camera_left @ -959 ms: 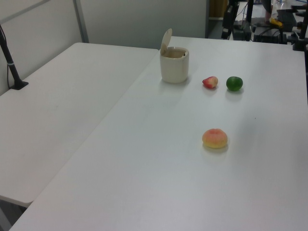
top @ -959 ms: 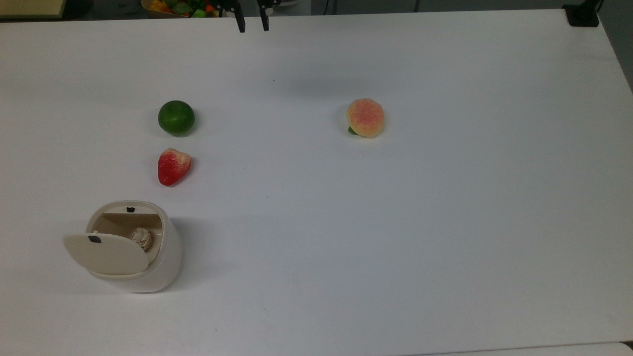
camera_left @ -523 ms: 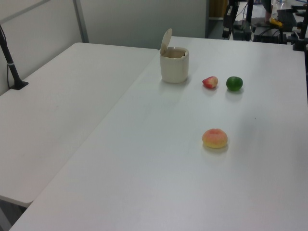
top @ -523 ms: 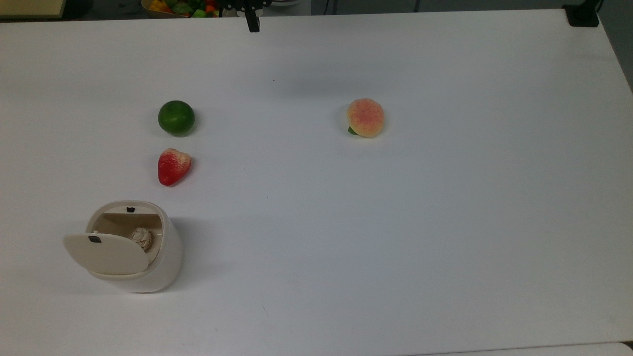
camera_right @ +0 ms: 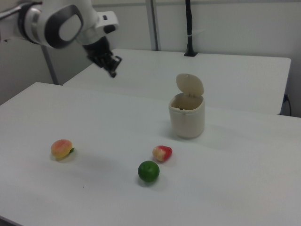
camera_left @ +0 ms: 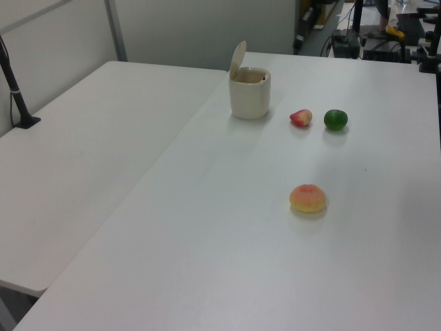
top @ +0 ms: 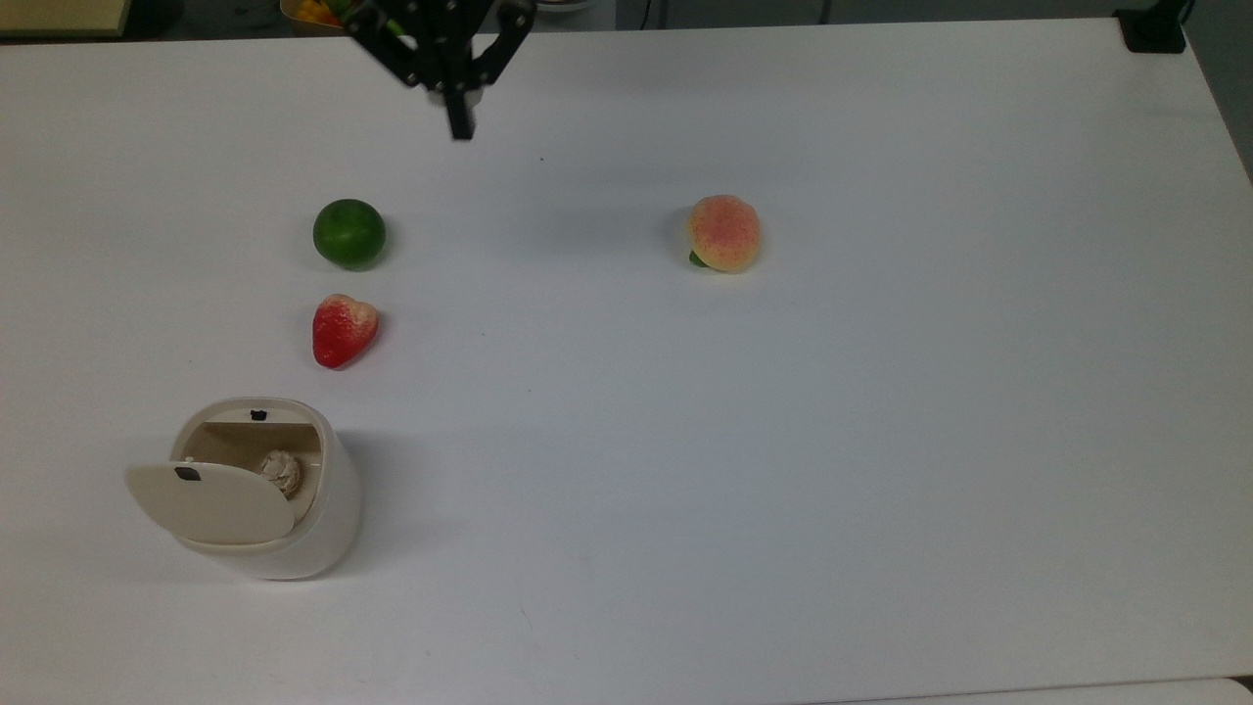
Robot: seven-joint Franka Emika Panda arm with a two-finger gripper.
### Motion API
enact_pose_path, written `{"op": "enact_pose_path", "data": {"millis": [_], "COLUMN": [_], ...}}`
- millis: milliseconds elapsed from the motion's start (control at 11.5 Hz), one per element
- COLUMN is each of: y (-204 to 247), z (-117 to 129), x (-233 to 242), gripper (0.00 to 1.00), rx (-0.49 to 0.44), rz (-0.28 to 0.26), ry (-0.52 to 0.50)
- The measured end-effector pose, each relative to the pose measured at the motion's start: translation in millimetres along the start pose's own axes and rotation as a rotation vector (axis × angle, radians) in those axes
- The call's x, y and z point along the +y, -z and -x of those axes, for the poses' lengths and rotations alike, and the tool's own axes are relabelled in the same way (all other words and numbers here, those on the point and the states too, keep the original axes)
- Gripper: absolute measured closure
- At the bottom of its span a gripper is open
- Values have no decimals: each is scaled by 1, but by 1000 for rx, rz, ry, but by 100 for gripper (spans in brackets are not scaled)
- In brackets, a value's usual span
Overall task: Close garbage bin
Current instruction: 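Move the gripper over to the open lid of the cream bin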
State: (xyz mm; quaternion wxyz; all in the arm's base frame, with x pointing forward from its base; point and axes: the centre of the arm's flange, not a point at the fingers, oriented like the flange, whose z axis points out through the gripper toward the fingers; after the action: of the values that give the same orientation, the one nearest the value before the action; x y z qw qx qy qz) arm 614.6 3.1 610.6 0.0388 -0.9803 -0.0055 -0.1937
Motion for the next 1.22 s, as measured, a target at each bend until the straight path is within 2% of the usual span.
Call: {"op": "enact_pose_path", "data": {"millis": [262, 610, 959, 1221], "y": [-23, -40, -73, -98], "z": [-28, -57, -89, -104], "x": [35, 70, 111, 133], "gripper": [99, 99, 99, 99], "rx": [211, 413, 564, 623], "rz": [40, 83, 135, 165], "ry": [-121, -222, -262, -263]}}
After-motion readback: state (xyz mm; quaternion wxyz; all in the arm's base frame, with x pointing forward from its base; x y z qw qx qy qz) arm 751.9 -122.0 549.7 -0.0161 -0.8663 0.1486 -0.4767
